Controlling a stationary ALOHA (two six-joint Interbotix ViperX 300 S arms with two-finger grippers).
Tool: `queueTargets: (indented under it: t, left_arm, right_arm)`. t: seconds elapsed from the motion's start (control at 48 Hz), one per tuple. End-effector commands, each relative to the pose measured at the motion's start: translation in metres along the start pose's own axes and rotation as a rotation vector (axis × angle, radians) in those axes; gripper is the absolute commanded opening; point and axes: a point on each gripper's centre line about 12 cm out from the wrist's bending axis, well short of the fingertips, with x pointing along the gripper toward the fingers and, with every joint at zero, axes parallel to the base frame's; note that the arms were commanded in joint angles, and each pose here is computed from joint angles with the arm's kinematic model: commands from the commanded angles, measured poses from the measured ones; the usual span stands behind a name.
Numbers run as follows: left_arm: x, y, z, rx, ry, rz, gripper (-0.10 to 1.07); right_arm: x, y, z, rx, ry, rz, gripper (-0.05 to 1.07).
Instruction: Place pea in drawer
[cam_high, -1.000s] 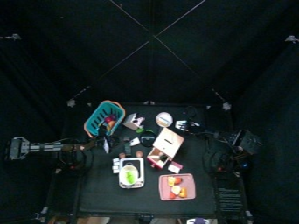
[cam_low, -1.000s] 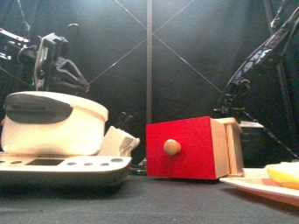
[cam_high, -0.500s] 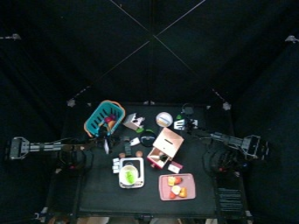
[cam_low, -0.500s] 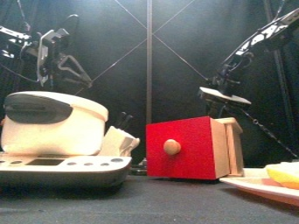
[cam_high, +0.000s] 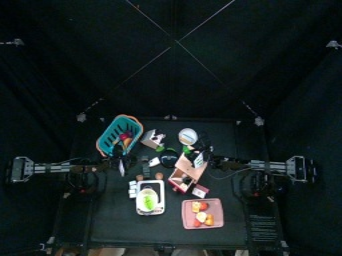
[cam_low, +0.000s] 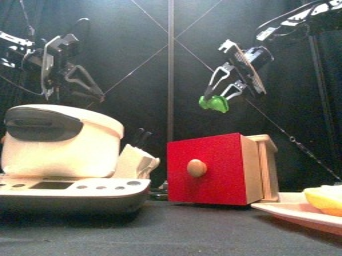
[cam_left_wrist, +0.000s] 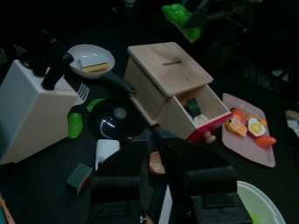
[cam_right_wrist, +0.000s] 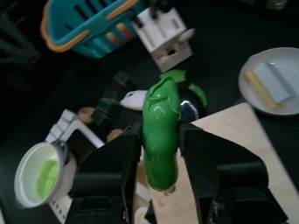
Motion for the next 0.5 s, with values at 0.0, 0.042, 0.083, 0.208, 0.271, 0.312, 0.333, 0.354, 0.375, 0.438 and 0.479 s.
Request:
queueTargets:
  t: [0.0,0.042,0.083,0.208,0.271,0.312,0.333,0.354,0.375,0.438,0.479]
  left_arm:
    - [0.001,-0.001,0.005,0.003,-0.016,0.0,0.57]
    - [0.0,-0.001,0.006,0.003,-0.018,0.0,0.57]
    - [0.0,-0.001,0.006,0.003,-0.018,0.0,0.57]
    - [0.0,-0.001,0.006,0.003,-0.018,0.0,0.57]
    - [0.0,-0.001,0.006,0.003,-0.018,0.0,0.57]
    - [0.0,-0.001,0.005,0.003,-0.015,-0.002,0.57]
    - [0.0,-0.002,0.005,0.005,-0.016,-0.003,0.57]
    - [0.0,-0.002,0.005,0.004,-0.014,-0.003,0.57]
    - [0.0,-0.002,0.005,0.004,-0.014,-0.003,0.57]
    - [0.0,-0.001,0.005,0.003,-0.015,-0.002,0.57]
    - [0.001,-0.002,0.004,0.004,-0.013,-0.003,0.57]
  right_arm:
    - [-0.002,0.016,-0.008,-0.028,0.016,0.068,0.56]
    - [-0.001,0.021,-0.017,-0.047,0.04,0.087,0.56]
    - [0.0,0.024,-0.025,-0.063,0.061,0.098,0.56]
    - [0.003,0.03,-0.045,-0.092,0.114,0.11,0.56]
    - [0.005,0.031,-0.051,-0.097,0.129,0.114,0.56]
    - [0.006,0.033,-0.055,-0.101,0.139,0.114,0.56]
    - [0.007,0.033,-0.056,-0.098,0.144,0.112,0.56]
    - [0.008,0.033,-0.057,-0.095,0.147,0.111,0.56]
    - [0.009,0.033,-0.058,-0.093,0.151,0.108,0.56]
    - [0.014,0.032,-0.06,-0.092,0.16,0.098,0.56]
    - [0.018,0.033,-0.061,-0.095,0.168,0.094,0.56]
